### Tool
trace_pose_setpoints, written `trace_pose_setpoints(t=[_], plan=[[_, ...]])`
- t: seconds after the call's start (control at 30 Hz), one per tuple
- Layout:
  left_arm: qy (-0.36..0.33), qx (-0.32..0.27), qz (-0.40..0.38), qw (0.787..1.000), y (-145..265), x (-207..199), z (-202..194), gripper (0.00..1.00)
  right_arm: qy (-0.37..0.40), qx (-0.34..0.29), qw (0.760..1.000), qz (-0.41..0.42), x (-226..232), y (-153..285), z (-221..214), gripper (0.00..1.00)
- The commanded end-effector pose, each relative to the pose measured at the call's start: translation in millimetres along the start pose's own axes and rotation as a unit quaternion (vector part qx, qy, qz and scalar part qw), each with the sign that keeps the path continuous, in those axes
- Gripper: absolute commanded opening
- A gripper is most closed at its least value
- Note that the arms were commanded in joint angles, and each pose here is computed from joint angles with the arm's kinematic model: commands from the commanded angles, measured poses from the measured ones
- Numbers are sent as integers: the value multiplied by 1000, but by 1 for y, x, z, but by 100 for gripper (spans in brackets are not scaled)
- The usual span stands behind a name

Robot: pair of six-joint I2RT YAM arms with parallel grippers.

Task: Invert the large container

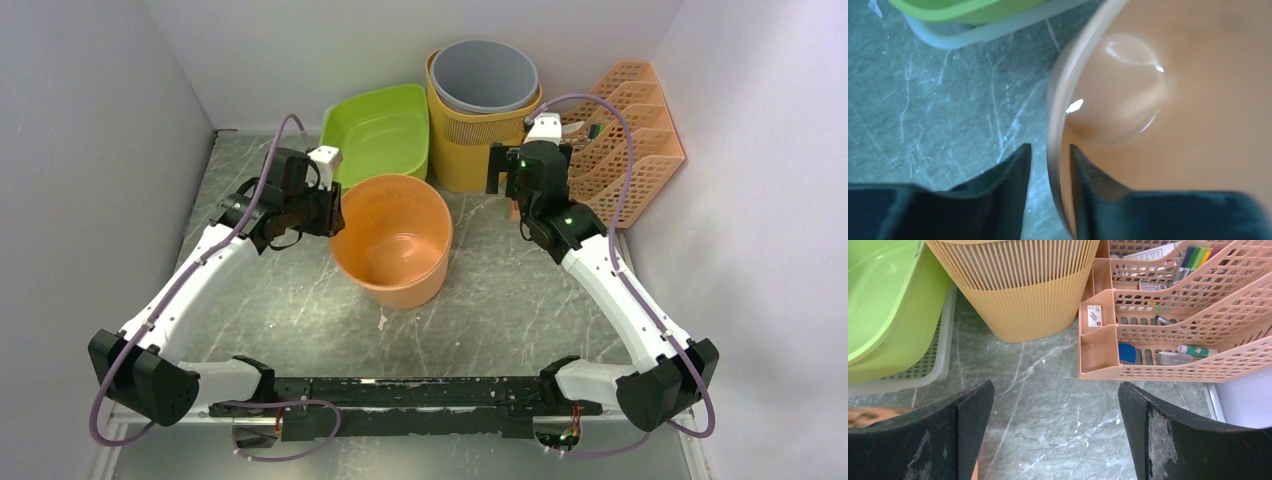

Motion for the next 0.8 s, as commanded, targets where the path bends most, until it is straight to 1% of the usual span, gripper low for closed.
trace_pose_setpoints(t=[0.0,0.03,0.1,0.13,0.2,0.3,0.37,0.5,0.57,0.67,0.77], plan=[[-14,-57,-24,998,21,-19,28,60,8,8,1000,3,0,0,-6,97],[-17,-62,-31,997,25,-22,31,71,7,8,1000,6,0,0,-7,97],[-23,-75,-43,996,34,-27,39,86,5,8,1000,10,2,-1,-7,97],[-25,-79,-47,995,37,-29,42,92,4,7,1000,11,2,-1,-7,97],[-29,-91,-55,994,45,-33,47,99,5,7,1000,16,3,-1,-6,97],[-28,-112,-38,993,57,-31,51,100,9,5,999,35,4,1,-4,97],[-19,-128,7,992,62,-24,50,100,13,2,998,58,7,4,-1,97],[10,-158,90,983,58,-9,50,100,25,-11,991,129,23,16,8,97],[28,-182,117,976,58,-3,53,100,39,-21,984,172,39,28,14,97],[52,-230,145,961,63,9,65,100,63,-36,976,205,59,47,21,96],[70,-260,151,951,66,27,77,100,83,-52,966,240,76,66,26,96]])
Point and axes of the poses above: each gripper's point midway between its finger pads, its own y axis back along the fingers, its own x axis along the line the jaws close on, z = x × y, the point moved 10 cm from there along y, back along the fingers, and after that the axes turned 8 degrees about y, right-handed, at the moved point
